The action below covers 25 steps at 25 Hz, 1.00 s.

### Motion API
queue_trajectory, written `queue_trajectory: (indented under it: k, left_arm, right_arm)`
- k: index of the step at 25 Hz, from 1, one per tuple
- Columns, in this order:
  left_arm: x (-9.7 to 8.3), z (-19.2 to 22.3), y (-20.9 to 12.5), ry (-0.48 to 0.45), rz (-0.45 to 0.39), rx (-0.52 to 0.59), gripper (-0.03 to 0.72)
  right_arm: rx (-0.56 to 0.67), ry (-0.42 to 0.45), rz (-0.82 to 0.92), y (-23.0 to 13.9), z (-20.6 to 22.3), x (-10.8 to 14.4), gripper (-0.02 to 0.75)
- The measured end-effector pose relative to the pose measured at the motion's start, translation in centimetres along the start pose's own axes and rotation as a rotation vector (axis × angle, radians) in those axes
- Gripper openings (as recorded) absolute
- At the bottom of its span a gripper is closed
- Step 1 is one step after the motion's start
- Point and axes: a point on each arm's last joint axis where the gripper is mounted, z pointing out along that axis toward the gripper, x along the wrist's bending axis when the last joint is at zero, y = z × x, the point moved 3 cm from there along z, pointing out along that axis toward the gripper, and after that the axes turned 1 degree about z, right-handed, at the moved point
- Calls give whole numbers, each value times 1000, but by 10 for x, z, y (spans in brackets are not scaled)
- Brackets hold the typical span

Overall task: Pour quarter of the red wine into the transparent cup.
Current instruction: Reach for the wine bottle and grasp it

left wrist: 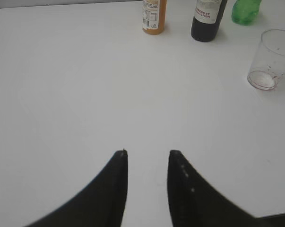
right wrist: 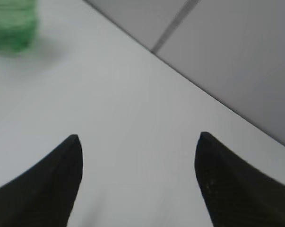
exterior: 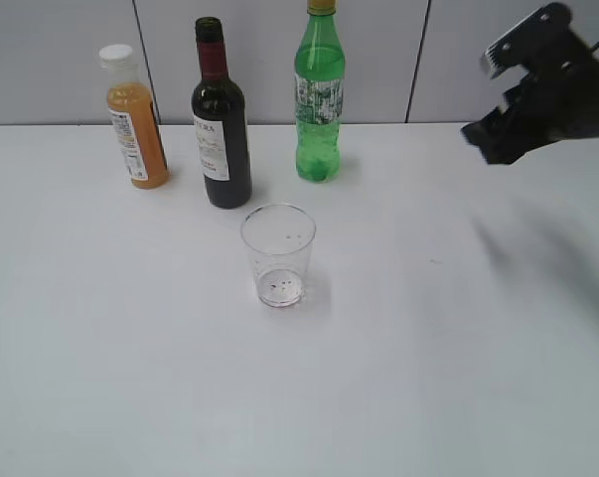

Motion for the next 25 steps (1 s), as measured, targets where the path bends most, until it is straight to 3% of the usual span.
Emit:
queue_trajectory:
  k: [5, 7, 9, 13, 17, 22, 25]
  left_arm:
    - [0, 0, 0, 0, 0, 0, 230]
    - [0, 0, 0, 0, 0, 0, 230]
    - [0, 0, 0, 0, 0, 0, 230]
    - [0, 0, 0, 0, 0, 0, 230]
    - [0, 0, 0, 0, 0, 0, 230]
    - [0, 0, 0, 0, 0, 0, 230]
    - [0, 0, 0, 0, 0, 0, 230]
  right_arm:
    - [160, -380, 228, 3, -44, -50, 590]
    - [267, -456, 299, 2, -59, -61, 590]
    - [416, -446, 363, -2, -70, -64, 590]
    - [581, -240, 522, 15, -90, -58, 590]
    - [585, -102, 566, 52, -117, -57, 590]
    - [516, -88, 566, 73, -162, -53, 590]
    - [479, -87, 571, 65, -203, -35, 589]
